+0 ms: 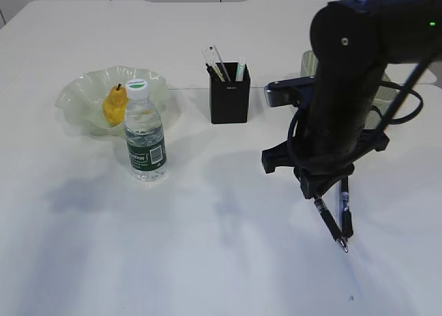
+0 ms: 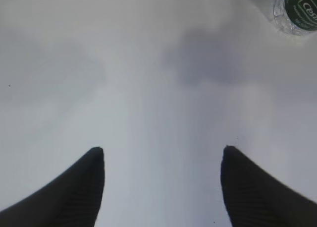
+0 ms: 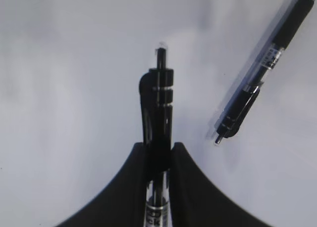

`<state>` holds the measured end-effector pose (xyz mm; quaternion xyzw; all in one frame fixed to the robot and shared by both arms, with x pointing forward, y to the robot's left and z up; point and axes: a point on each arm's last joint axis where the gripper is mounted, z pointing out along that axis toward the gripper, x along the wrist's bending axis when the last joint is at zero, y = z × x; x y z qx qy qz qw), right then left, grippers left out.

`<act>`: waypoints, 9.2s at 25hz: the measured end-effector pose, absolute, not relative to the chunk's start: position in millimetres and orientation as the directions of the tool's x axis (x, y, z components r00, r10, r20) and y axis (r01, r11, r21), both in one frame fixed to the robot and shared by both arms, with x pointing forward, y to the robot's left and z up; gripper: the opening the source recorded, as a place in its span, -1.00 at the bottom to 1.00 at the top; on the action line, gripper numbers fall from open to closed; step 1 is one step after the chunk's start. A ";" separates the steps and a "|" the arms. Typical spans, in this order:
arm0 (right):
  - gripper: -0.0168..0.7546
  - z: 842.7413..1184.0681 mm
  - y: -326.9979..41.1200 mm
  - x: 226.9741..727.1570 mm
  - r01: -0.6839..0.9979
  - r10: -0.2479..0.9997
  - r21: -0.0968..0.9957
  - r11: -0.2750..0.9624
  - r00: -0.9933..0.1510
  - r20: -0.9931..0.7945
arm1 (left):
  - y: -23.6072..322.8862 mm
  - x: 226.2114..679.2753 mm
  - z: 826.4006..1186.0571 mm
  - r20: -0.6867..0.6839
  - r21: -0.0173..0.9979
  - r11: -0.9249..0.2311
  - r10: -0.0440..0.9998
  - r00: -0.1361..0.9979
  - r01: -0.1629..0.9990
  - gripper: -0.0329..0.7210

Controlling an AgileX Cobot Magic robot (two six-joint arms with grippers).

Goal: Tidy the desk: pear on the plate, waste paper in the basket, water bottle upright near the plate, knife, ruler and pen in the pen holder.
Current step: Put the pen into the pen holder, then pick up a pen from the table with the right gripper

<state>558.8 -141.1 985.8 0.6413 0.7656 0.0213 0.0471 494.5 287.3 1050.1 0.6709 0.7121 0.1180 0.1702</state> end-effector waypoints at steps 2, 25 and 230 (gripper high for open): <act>-0.77 992.5 -145.9 549.2 0.972 0.984 0.152 0.179 -0.177 -0.026 | 287.3 494.5 1050.1 -0.084 0.397 0.072 0.996 -0.042 0.915 0.47; -0.77 1033.4 -142.6 593.6 0.548 0.937 0.787 0.282 -0.335 -0.102 | 287.2 494.5 1050.1 -0.086 0.396 0.073 0.995 -0.042 0.915 0.47; -0.22 1126.8 -202.3 602.4 0.333 0.834 0.943 0.015 -0.525 0.172 | 301.1 336.4 1120.9 0.000 0.738 0.008 1.000 -0.013 0.674 0.47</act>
